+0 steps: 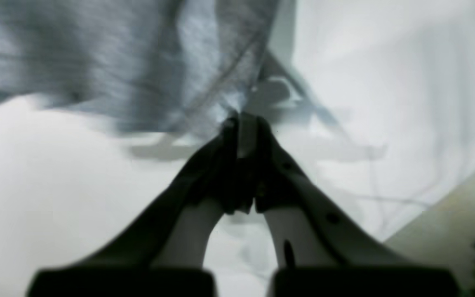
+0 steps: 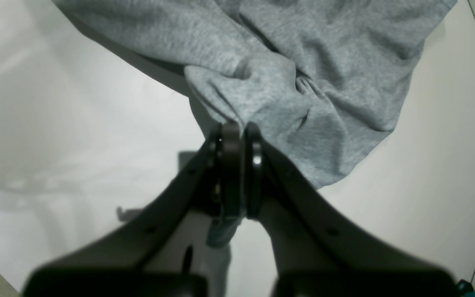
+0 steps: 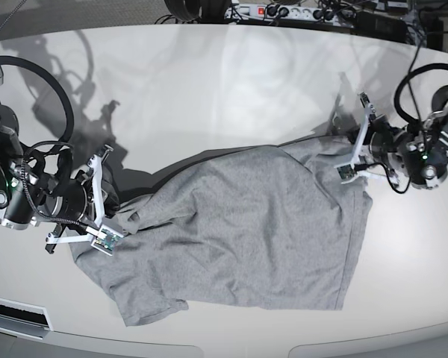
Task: Layout the t-shirt on the table in an organized manner, then fold the t-shirt properly
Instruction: 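Stretch the shirt between both grippers and lay it flat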
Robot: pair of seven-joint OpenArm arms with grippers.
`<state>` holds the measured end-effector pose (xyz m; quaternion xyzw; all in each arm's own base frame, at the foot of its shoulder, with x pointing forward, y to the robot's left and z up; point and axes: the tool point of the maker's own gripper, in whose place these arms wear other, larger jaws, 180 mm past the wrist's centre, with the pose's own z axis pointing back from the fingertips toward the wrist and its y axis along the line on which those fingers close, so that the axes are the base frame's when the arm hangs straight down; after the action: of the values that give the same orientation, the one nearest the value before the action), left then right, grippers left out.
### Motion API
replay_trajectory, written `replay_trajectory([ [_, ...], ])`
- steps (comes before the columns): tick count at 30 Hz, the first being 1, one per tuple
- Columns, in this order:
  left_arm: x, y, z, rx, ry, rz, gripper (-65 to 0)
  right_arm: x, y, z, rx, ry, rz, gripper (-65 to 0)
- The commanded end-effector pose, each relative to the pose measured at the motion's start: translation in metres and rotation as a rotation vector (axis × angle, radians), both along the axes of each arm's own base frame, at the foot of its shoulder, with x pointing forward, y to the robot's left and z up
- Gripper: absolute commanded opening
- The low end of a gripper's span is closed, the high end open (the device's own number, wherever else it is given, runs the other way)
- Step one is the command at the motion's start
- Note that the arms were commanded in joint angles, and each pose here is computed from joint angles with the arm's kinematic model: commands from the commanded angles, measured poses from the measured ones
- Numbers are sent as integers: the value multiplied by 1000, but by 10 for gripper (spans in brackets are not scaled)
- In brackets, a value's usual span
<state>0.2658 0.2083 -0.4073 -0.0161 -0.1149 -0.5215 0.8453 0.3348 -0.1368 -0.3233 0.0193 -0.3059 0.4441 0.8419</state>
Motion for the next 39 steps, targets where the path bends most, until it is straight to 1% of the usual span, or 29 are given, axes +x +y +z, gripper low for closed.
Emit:
replay_trajectory([
  [1,12,1,21,-5,-56,-26,-650,11,-3,16,4,-53,-2,-650],
  [4,11,7,48,28,-113,-92,-650,10,-3,15,-2,-47,4,-650],
  [5,10,11,55,44,-126,-108,-650,8,-2,14,-9,-43,35,-650],
  [7,9,22,68,78,-145,-132,-650,-2,4,11,-36,-28,153,-650],
  [8,7,28,74,96,-152,-141,-650,-4,5,11,-47,-25,184,-650],
  [10,6,41,85,135,-165,-153,-650,-4,1,12,-62,-28,192,-650],
  [11,7,49,91,152,-179,-140,-650,-3,-3,14,-72,-32,188,-650],
  [13,14,64,103,170,-231,-77,-650,0,-13,18,-91,-42,166,-650],
  [15,17,81,110,230,-252,-76,-650,0,-20,22,-112,-49,161,-650],
  [17,18,91,116,268,-268,-84,-650,-5,-24,24,-139,-41,196,-650],
  [18,18,95,119,279,-271,-86,-650,-10,-25,25,-146,-28,221,-650],
  [23,20,112,139,375,-315,-122,-650,-33,-31,32,-135,62,251,-650],
  [25,23,119,150,412,-351,-136,-650,-39,-33,33,-130,90,255,-650],
  [29,38,143,177,530,-454,-140,-650,-51,-44,33,-141,158,254,-650],
  [31,41,151,189,560,-477,-133,-650,-59,-49,33,-139,205,256,-650],
  [33,44,154,198,567,-491,-133,-650,-68,-51,34,-127,249,262,-650],
  [34,42,155,199,563,-482,-133,-650,-72,-51,35,-125,265,270,-650],
  [35,38,154,197,549,-449,-148,-650,-76,-50,37,-127,274,283,-650],
  [36,30,152,192,527,-400,-165,-650,-80,-48,40,-131,277,299,-650],
  [39,1,137,171,408,-228,-189,-650,-90,-41,47,-110,292,339,-650],
])
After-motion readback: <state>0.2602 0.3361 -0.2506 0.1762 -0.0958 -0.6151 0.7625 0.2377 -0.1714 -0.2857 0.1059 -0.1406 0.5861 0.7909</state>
